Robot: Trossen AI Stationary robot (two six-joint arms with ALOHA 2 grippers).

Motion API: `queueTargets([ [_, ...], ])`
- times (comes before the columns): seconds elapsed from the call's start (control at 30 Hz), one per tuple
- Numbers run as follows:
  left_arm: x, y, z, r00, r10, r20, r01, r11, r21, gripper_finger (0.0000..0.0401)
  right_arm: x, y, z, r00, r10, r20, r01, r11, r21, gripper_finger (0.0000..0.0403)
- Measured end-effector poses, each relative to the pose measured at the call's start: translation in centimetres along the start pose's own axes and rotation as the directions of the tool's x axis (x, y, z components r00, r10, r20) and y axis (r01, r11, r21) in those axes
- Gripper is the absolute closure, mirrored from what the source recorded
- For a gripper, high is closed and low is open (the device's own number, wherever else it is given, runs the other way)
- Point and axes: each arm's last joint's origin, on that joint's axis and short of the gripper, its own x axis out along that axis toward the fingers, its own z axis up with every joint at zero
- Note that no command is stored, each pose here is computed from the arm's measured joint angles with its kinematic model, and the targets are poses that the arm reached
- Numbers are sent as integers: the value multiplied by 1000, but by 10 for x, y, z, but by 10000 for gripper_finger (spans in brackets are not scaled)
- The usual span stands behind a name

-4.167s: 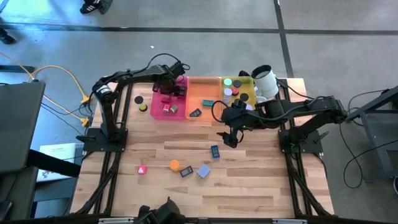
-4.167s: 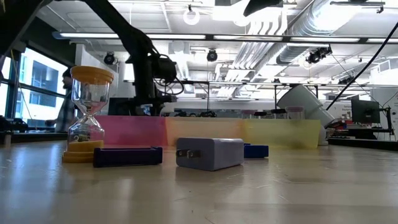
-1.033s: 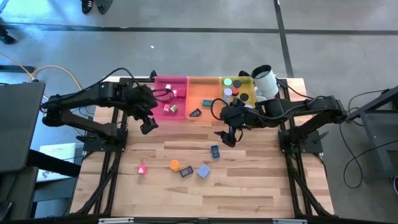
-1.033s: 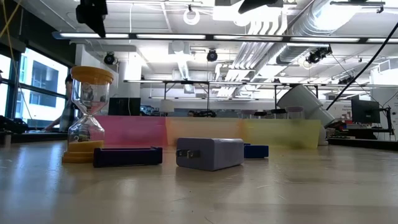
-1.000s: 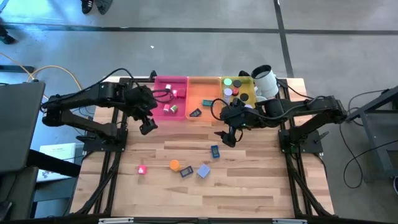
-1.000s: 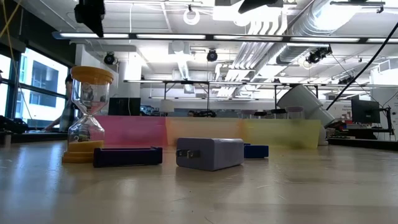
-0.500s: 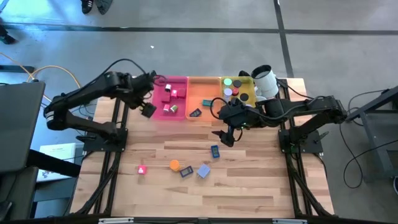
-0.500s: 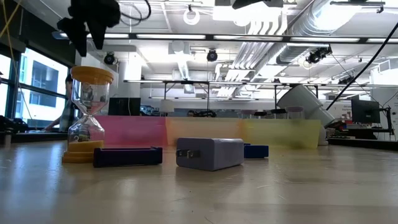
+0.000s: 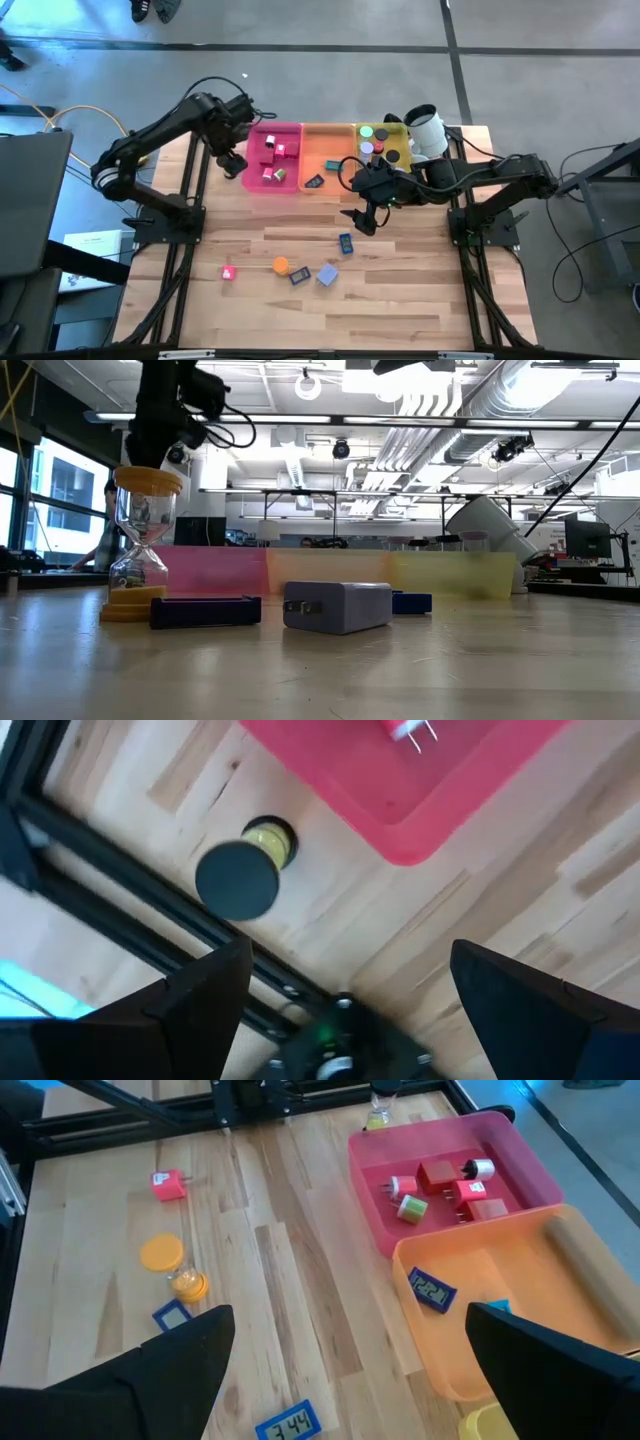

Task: Pick & Place Office items
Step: Put the black hourglass into the yellow bin

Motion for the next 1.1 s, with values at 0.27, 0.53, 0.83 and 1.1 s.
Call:
queueTargets([
  [0.27,6,18,5,1000,-6,-2,6,990,141,68,0,-1,-2,1000,-8,-18,8,1000,-3,16],
  [0.53,7,45,2,997,-73,15,74,983,-168,68,1,-6,-2,999,-28,-31,28,1000,4,16],
  [0.83,22,53,0,997,-71,5,67,905,-421,68,6,-12,0,998,-47,-33,47,999,10,16],
  [1.1,47,50,-5,994,-96,-50,62,883,-465,68,22,-10,-4,994,-63,-84,63,998,-6,16],
])
